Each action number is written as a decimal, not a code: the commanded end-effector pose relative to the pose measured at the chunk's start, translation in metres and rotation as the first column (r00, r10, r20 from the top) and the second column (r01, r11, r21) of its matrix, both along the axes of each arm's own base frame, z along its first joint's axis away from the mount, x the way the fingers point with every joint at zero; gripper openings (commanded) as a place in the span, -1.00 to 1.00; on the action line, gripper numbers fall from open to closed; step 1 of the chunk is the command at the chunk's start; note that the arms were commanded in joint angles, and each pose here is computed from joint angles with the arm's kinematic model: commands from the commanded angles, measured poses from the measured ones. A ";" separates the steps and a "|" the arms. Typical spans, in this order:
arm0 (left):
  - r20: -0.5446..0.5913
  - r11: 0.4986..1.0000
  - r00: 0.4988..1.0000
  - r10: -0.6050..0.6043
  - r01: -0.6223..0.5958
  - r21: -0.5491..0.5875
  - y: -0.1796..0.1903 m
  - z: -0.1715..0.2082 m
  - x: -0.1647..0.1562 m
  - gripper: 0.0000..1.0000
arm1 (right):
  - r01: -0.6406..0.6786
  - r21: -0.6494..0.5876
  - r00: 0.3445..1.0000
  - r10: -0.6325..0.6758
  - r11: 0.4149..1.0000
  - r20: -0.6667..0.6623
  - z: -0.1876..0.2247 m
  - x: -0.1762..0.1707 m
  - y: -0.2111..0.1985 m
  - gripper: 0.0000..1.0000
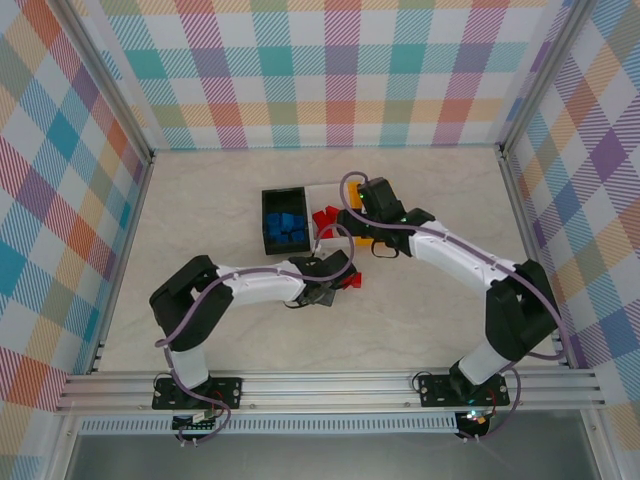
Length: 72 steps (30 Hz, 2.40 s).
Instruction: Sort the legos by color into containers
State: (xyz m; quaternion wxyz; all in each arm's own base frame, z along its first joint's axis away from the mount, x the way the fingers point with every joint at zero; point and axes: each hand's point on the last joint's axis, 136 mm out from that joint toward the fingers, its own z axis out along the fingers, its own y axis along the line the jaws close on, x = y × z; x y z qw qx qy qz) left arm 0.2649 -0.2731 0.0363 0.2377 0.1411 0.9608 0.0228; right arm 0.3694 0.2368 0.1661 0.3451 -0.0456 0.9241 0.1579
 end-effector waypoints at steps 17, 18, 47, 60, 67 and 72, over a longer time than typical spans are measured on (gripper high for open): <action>0.176 0.959 0.984 -0.004 0.054 -0.277 -0.115 0.125 0.119 -0.44 | 0.194 0.030 0.981 -0.194 0.981 0.005 -0.010 -0.055 -0.093 0.45; 0.180 0.957 0.984 -0.002 0.054 -0.284 -0.121 0.127 0.129 -0.45 | 0.194 0.030 0.981 -0.194 0.981 0.004 -0.010 -0.058 -0.095 0.46; 0.233 0.856 0.957 0.173 -0.029 -0.517 -0.067 0.201 0.116 1.00 | -0.054 0.136 0.994 0.067 0.989 -0.090 -0.032 -0.087 -0.043 0.46; 0.155 0.832 0.911 0.382 -0.266 -0.487 0.103 0.132 -0.016 1.00 | -0.143 -0.078 0.956 0.117 0.987 -0.270 -0.105 -0.101 -0.010 0.22; 0.193 0.823 0.881 0.432 -0.298 -0.485 0.135 0.136 -0.031 1.00 | -0.164 -0.126 0.944 0.118 0.978 -0.308 -0.125 -0.099 0.000 0.22; 0.190 0.830 0.886 0.422 -0.293 -0.475 0.132 0.136 -0.029 1.00 | -0.090 -0.183 0.960 0.037 0.979 -0.279 -0.128 -0.086 -0.008 0.05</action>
